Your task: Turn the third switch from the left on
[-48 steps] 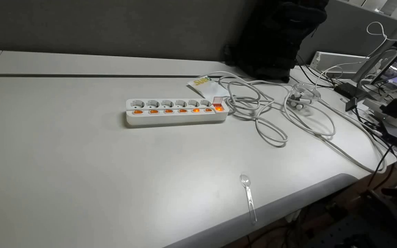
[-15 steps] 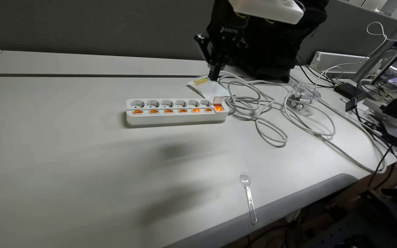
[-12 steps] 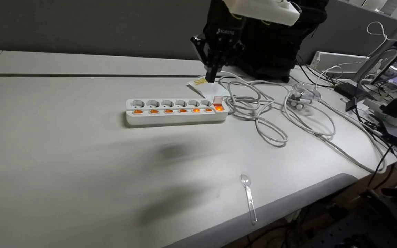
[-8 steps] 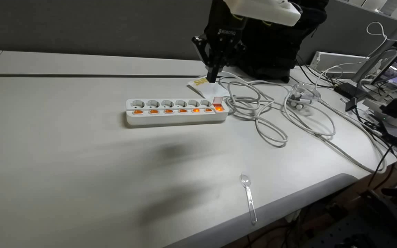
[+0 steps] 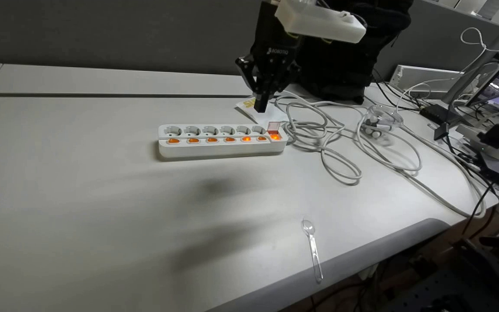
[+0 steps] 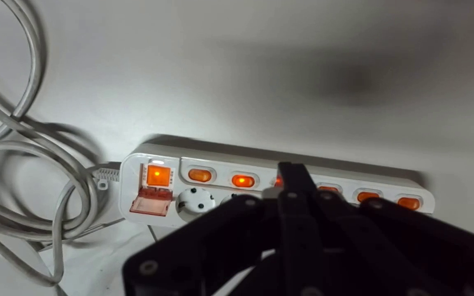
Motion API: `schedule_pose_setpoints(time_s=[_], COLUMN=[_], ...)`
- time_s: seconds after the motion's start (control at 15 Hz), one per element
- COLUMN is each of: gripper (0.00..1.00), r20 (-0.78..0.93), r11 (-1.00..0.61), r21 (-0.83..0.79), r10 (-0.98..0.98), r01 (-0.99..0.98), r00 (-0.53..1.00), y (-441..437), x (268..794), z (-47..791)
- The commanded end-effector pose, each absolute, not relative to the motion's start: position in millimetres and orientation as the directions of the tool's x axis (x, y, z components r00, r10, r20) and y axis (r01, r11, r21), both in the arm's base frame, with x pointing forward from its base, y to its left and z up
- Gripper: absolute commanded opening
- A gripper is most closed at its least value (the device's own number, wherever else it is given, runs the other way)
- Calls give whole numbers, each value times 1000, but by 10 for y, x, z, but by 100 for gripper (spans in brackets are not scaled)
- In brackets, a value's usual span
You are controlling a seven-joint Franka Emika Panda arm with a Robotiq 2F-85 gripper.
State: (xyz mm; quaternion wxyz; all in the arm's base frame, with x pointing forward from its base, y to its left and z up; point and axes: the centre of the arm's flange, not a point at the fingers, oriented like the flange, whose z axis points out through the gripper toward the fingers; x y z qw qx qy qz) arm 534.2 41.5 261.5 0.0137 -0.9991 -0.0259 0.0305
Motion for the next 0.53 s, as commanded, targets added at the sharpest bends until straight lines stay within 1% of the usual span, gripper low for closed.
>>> schedule_pose_setpoints(time_s=[0.0, 0.47], gripper=[0, 0], r20=[-65, -82], r11=[-995, -990], r21=[-49, -68], r10=[87, 129], r01=[84, 124], r00=[994, 988], y=[499, 697], x=[5561, 5813], z=[2489, 2248])
